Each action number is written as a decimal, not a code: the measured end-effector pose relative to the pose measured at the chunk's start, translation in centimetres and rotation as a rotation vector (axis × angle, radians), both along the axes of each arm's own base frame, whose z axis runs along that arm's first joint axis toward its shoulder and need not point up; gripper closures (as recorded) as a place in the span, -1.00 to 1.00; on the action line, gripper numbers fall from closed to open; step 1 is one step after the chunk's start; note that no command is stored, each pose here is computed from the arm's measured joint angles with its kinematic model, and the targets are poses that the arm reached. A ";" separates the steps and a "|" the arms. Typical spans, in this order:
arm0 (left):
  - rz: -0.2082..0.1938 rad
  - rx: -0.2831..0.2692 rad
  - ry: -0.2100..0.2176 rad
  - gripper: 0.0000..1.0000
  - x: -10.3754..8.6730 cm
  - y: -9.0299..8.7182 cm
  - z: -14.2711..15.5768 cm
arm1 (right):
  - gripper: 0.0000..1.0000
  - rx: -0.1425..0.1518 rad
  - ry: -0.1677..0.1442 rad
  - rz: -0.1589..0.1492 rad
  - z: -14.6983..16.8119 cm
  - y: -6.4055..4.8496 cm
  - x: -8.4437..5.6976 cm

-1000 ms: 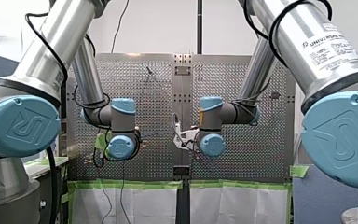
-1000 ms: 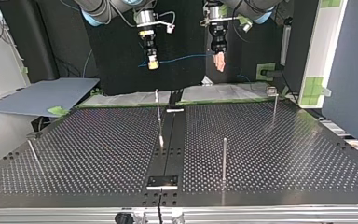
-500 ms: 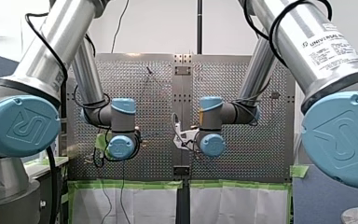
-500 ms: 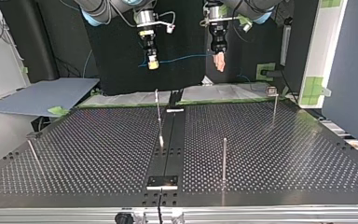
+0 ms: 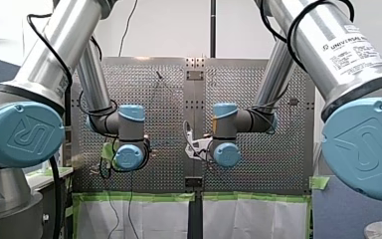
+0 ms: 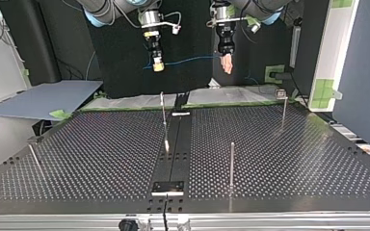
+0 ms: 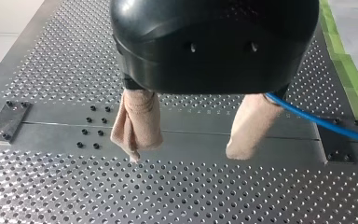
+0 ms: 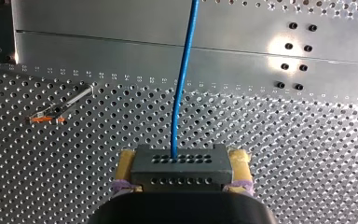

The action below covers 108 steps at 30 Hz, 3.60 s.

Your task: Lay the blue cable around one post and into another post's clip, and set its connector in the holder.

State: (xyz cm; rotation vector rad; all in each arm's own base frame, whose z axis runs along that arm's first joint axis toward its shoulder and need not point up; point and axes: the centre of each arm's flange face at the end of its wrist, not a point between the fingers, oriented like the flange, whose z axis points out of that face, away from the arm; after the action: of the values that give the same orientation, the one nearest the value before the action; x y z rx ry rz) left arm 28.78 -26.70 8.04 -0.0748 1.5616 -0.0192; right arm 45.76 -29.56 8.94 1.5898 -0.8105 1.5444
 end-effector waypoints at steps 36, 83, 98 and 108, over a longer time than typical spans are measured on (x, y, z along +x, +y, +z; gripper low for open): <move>0.000 0.000 0.000 -1.00 0.0 0.0 0.0 | 0.68 0.000 0.000 0.000 0.0 0.0 0.0; 0.000 0.000 0.000 -1.00 0.0 0.0 0.0 | 0.68 0.000 0.000 0.000 0.0 0.0 0.0; 0.000 0.000 0.000 -1.00 0.0 0.0 0.0 | 0.68 0.000 0.000 0.000 0.0 0.0 0.0; 0.000 0.000 0.000 -1.00 0.0 0.0 0.0 | 0.98 0.000 0.000 0.000 0.0 0.0 0.0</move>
State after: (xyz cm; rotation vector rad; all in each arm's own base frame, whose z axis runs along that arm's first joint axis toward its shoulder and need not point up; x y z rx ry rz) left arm 28.78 -26.70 8.04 -0.0748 1.5616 -0.0192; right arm 45.76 -29.55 8.93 1.5901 -0.8105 1.5444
